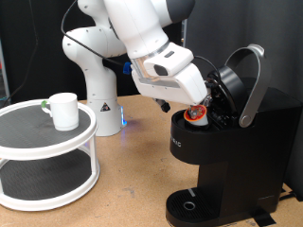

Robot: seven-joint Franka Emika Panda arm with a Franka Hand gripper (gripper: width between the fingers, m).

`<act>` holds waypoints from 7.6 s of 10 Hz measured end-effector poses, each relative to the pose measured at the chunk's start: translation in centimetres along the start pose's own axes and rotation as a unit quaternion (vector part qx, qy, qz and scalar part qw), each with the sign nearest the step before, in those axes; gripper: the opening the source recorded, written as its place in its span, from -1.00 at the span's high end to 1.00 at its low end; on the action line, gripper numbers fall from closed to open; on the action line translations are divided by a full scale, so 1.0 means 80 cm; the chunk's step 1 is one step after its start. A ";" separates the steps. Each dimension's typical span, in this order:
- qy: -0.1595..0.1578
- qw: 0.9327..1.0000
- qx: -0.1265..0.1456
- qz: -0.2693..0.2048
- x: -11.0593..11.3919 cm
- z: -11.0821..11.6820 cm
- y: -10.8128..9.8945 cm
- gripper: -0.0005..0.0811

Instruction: Make a cup of coffee with the keurig machine

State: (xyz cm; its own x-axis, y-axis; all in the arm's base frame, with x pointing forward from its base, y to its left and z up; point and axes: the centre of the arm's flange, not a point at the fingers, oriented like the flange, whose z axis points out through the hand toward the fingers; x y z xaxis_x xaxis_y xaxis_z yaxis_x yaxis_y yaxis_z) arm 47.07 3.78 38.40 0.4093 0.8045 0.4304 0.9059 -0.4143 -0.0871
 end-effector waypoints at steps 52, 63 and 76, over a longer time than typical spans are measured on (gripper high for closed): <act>-0.028 0.988 -0.052 0.146 0.050 -0.228 0.024 -0.98; -0.043 0.983 0.006 0.179 0.141 -0.174 0.000 -0.98; -0.013 0.984 0.001 0.177 0.231 -0.139 -0.031 -0.73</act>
State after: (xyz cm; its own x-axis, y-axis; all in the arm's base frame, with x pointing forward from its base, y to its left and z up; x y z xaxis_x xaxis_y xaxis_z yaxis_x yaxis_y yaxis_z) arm 51.21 14.91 56.52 0.7017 0.6208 0.3495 0.7066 -0.6692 -0.2299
